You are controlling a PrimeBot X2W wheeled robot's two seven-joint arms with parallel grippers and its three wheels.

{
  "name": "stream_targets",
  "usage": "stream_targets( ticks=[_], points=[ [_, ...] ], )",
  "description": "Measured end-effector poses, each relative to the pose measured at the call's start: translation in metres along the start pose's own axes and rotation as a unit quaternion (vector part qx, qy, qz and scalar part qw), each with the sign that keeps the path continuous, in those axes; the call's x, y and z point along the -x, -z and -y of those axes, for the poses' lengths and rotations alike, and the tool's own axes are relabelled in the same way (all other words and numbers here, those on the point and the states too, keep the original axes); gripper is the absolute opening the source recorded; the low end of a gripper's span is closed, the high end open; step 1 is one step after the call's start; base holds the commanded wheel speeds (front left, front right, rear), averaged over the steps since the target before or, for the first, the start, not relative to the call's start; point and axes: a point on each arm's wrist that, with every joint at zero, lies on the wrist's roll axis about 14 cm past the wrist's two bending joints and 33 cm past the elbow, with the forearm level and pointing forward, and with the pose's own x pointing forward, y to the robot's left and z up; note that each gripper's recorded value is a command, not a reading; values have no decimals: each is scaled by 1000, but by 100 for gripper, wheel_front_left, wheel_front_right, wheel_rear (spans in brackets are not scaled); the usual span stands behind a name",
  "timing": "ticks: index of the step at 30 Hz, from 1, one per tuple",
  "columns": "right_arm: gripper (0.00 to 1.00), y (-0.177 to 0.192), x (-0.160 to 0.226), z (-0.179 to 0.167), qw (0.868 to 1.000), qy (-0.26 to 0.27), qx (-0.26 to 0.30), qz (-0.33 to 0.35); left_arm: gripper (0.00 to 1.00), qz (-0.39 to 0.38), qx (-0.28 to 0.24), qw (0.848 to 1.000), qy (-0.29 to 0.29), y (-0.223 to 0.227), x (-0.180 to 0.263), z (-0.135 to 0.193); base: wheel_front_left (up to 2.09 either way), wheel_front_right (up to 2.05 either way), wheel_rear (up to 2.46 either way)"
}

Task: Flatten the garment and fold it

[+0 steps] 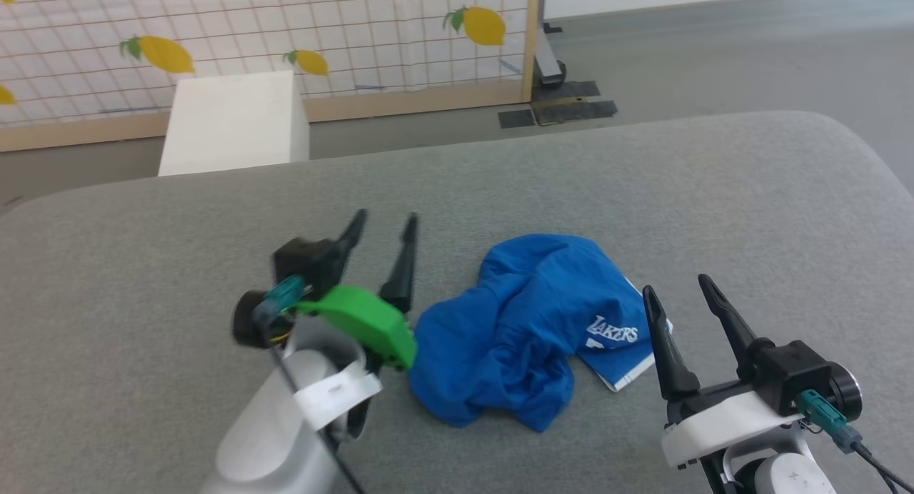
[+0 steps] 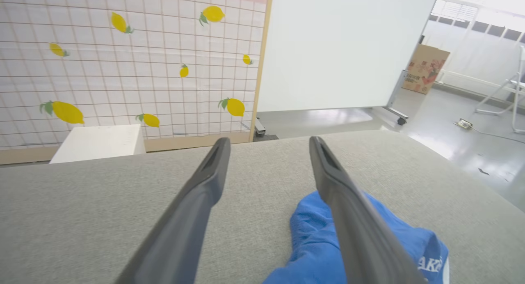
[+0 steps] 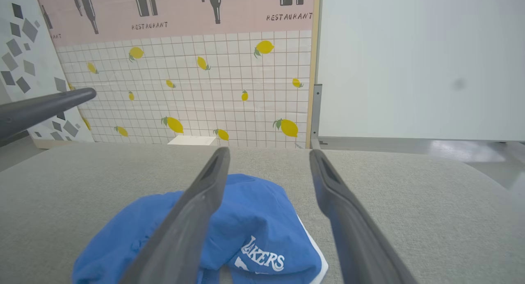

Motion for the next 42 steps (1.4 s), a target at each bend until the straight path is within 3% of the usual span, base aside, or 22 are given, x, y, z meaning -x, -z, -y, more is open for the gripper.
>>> stream_targets(
  ticks=[7,14,17,24,28,31,32,34,35,37,42],
  points=[
    [100,3,-9,-28,999,-45,7,-16,100,60,-19,994,-93,-25,47,-59,0,0,0],
    [100,49,-9,-69,985,-108,9,-136,100,85,-33,982,-163,-33,93,-93,0,0,0],
    [100,80,-1,-82,967,-128,12,-218,100,86,-30,979,-181,-30,105,-100,0,0,0],
    [100,139,20,-80,913,-133,29,-384,100,94,-26,973,-209,-30,117,-114,0,0,0],
    [100,157,27,-79,886,-135,38,-442,100,90,-27,970,-223,-27,123,-124,0,0,0],
    [100,161,26,-83,875,-142,43,-461,100,84,-26,969,-230,-23,127,-129,0,0,0],
    [76,160,24,-84,875,-145,43,-459,100,83,-25,969,-232,-22,128,-130,0,0,0],
    [16,158,19,-92,876,-158,47,-453,100,80,-25,968,-236,-20,130,-132,0,0,0],
    [0,156,17,-98,877,-166,48,-448,100,79,-25,968,-238,-20,131,-133,0,0,0],
    [0,151,15,-108,880,-181,42,-437,100,79,-25,967,-239,-20,132,-134,0,0,0],
    [0,106,-11,-150,907,-238,21,-346,100,86,-23,968,-233,-24,131,-130,0,0,0]
  ],
)
